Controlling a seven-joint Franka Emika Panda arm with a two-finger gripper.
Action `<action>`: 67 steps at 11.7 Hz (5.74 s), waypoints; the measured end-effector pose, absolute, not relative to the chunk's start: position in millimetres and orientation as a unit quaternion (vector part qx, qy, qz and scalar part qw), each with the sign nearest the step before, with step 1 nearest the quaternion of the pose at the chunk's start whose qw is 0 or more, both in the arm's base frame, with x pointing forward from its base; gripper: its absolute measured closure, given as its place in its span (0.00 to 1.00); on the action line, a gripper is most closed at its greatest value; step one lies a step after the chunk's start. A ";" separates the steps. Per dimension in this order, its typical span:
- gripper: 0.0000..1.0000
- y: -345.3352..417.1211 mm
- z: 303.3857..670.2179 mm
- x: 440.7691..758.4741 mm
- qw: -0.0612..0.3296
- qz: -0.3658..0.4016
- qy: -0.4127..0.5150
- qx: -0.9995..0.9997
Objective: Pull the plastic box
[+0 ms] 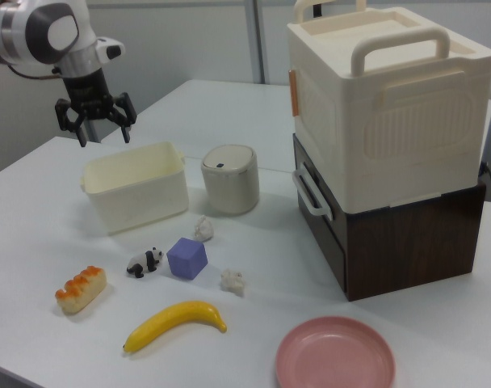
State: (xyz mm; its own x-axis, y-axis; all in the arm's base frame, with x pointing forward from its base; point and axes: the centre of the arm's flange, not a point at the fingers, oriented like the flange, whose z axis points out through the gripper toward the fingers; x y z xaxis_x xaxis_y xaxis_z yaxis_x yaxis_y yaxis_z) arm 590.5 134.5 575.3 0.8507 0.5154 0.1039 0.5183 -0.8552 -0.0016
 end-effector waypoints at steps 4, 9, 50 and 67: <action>0.00 165.8 516.3 630.9 0.010 -0.093 -0.313 -0.945; 0.00 167.3 446.6 651.6 -0.009 -0.056 -0.416 -0.908; 0.00 116.2 409.5 603.6 -0.039 0.000 -0.462 -0.886; 0.00 -19.8 612.3 572.7 -0.026 -0.074 0.172 -0.982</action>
